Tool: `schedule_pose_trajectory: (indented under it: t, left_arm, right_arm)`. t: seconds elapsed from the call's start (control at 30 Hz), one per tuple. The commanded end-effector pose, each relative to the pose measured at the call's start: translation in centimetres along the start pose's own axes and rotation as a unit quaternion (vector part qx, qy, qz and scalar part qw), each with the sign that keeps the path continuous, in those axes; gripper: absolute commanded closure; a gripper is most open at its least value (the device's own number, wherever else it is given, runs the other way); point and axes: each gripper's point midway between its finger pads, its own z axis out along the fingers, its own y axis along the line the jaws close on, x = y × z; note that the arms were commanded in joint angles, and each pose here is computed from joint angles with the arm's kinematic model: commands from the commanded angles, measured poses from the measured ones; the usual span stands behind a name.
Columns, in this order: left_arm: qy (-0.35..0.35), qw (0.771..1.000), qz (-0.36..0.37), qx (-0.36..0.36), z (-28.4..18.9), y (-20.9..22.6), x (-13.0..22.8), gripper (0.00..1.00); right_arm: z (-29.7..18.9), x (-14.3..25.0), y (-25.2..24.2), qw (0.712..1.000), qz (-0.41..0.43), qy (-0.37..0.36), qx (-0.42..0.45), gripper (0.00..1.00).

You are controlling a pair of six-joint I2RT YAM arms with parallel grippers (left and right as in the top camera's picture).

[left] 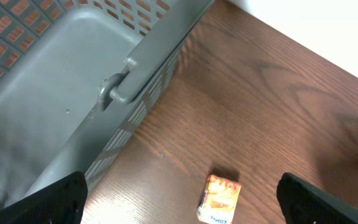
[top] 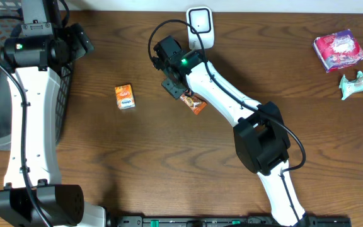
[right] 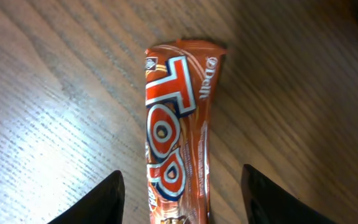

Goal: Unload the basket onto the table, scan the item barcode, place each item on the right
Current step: 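Hold the orange-red bar's barcode in front of the white scanner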

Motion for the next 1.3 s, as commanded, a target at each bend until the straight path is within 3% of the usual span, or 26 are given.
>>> schedule_pose_trajectory:
  t: [0.0,0.33,0.43,0.53,0.77,1.0,1.27]
  left_arm:
    - [-0.012,1.0,-0.012,-0.011,-0.6,0.9,-0.6,0.02]
    - [-0.012,1.0,-0.012,-0.011,-0.6,0.9,-0.6,0.02]
    - [-0.012,1.0,-0.012,-0.011,-0.6,0.9,-0.6,0.02]
    - [-0.012,1.0,-0.012,-0.011,-0.6,0.9,-0.6,0.02]
    - [-0.012,1.0,-0.012,-0.011,-0.6,0.9,-0.6,0.02]
    - [-0.012,1.0,-0.012,-0.011,-0.6,0.9,-0.6,0.02]
    - [-0.012,1.0,-0.012,-0.011,-0.6,0.9,-0.6,0.02]
  right_arm:
    - [2.1,1.5,0.6,0.999,-0.013,0.03,-0.017,0.46]
    - [4.3,3.2,1.7,0.997,-0.013,0.061,-0.043,0.57]
    - [4.7,3.5,1.5,0.997,-0.011,0.067,-0.044,0.67]
    - [5.0,3.8,1.2,0.997,-0.008,0.07,-0.044,0.7]
    - [5.0,3.7,1.1,0.995,0.017,0.066,-0.067,0.99]
    - [4.6,2.2,0.0,0.994,0.083,0.038,-0.061,0.99]
    - [-0.3,-2.7,-3.4,0.992,0.107,-0.054,-0.044,0.99]
